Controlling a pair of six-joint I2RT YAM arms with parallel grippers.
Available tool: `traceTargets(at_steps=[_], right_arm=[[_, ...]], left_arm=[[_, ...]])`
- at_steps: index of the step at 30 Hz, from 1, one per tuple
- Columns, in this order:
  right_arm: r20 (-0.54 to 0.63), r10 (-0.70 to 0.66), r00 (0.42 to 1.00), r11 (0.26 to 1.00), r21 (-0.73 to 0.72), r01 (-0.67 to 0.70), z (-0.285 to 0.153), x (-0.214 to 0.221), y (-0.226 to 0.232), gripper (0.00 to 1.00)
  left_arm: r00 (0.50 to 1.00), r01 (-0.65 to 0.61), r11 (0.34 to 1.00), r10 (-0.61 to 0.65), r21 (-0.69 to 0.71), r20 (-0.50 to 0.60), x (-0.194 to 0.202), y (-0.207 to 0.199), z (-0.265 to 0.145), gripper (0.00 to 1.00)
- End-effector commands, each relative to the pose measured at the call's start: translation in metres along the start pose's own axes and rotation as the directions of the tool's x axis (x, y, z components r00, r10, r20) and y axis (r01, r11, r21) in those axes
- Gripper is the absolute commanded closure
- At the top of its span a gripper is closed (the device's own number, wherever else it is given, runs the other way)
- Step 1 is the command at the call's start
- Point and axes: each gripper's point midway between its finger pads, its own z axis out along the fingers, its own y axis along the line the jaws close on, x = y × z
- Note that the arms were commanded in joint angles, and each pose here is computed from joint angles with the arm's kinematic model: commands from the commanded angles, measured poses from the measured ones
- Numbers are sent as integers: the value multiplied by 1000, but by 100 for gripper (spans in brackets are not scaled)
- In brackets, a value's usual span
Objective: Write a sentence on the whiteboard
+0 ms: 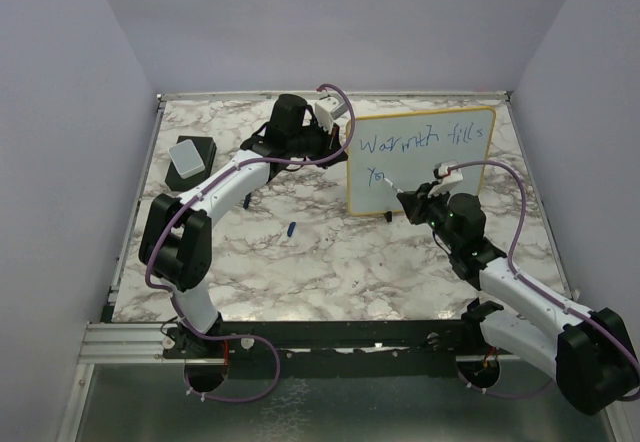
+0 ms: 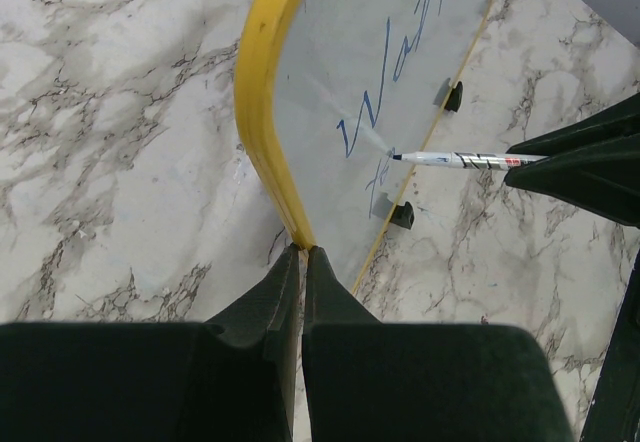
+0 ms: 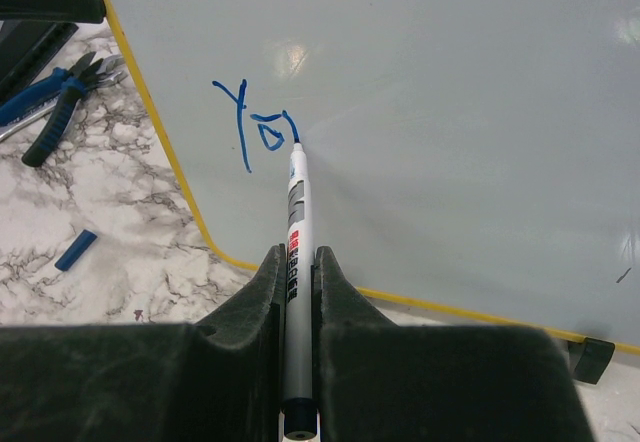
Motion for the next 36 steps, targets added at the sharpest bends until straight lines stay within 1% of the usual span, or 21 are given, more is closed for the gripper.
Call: traceTargets(at_steps=[1, 12, 20, 28, 32, 36], right_arm=[[-36, 5, 999, 997, 76, -2, -3, 12, -15, 99], [-24, 6, 1000, 993, 118, -3, -4, 6, -21, 99], [39, -16, 999, 993, 119, 12, -1, -20, -19, 99], [78, -33, 996, 994, 109, 24, 5, -39, -15, 99], [71, -31, 997, 994, 110, 23, 6, -37, -15, 99], [48, -27, 998, 994, 112, 22, 5, -27, -17, 99]], left_arm=[[1000, -17, 1000, 17, 24, 7, -7, -7, -2, 100], [1000, -22, 999, 22, 24, 11, -8, -8, -3, 100], [1000, -20, 999, 20, 25, 11, -8, -8, -3, 100], [1000, -20, 999, 20, 25, 11, -9, -8, -3, 100], [1000, -20, 999, 20, 25, 11, -9, -8, -3, 100], [1000, -21, 999, 21, 25, 12, -9, -9, -4, 100]])
